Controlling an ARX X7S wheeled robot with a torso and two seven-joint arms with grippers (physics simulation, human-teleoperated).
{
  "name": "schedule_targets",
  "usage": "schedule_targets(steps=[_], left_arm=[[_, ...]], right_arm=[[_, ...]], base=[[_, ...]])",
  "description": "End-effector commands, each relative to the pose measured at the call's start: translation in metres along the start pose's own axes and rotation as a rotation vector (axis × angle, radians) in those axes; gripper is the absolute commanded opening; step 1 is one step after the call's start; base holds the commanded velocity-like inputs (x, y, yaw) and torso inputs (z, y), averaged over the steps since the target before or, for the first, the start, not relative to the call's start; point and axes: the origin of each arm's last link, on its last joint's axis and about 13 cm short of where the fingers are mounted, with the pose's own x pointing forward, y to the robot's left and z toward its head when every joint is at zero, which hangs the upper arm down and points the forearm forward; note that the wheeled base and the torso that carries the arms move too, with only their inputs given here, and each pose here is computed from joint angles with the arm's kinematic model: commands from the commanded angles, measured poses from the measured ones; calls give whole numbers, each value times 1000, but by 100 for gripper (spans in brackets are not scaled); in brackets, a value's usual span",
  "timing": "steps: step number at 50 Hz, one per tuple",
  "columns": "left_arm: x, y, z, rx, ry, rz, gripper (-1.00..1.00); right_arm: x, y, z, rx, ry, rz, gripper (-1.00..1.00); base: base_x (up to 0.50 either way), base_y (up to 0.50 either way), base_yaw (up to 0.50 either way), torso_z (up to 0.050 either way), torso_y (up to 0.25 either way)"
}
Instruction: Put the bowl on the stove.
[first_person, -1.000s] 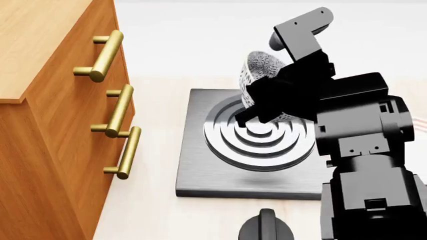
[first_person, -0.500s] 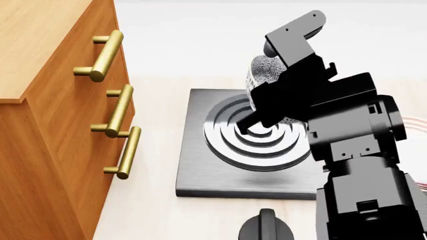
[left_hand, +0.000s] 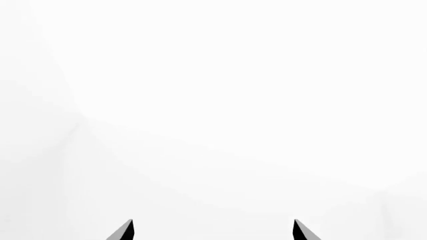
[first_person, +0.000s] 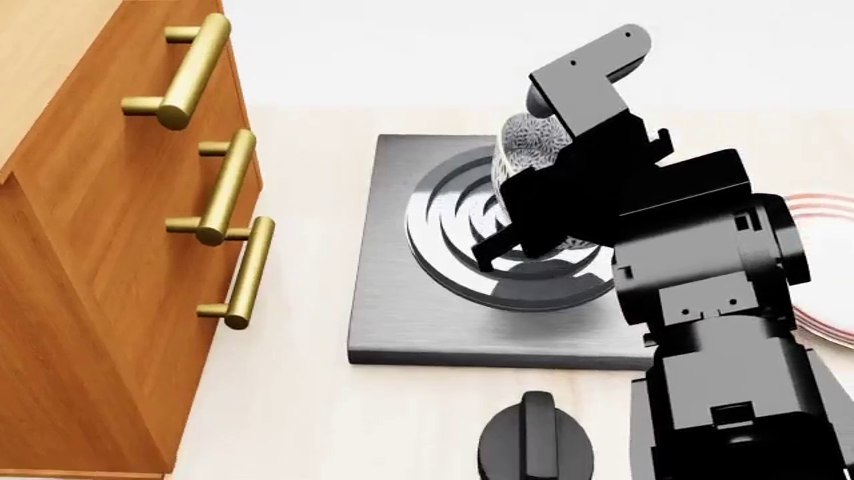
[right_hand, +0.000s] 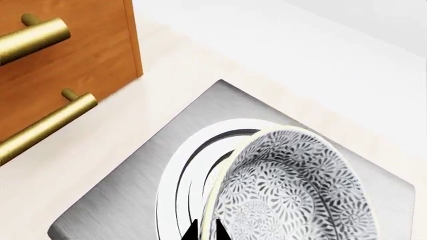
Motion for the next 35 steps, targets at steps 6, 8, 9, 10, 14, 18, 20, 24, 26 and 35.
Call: schedule_targets(steps=[6,8,9,10,14,18,20,24,26,35], left_arm=[[1,0,-1,1,-5,4,100],[1,0,-1,0,-4,5,100],[1,0,-1,0,-4,5,100],[1,0,-1,-1,-5,5,100],[0,0,0,-6,-3,-18,100],[-1,-1,0,-1,0,-10,100],[0,-1,0,-3,-7,-8,100],[0,0,0,-13,-8,10,100],[0,0,0,-14,-5,7,100],[-1,-1,0,-16,0,1,100]], right_arm=[[0,0,3,5,-21,1,-100],[0,1,4,5,-22,0,-100],[0,1,4,5,-21,2,-100],[1,1,3,5,-19,5,-100],[2,2,4,6,-23,9,-100],[2,3,5,5,-27,12,-100],[3,4,5,6,-29,14,-100],[3,4,5,9,-28,16,-100],[3,5,4,13,-27,18,-100],[5,7,3,31,-26,20,-100]], base=[[0,0,0,0,0],[0,0,0,0,0],[0,0,0,0,0],[0,0,0,0,0],[0,0,0,0,0],[0,0,0,0,-121],[0,0,0,0,-159],[0,0,0,0,-19],[0,0,0,0,0],[0,0,0,0,0]])
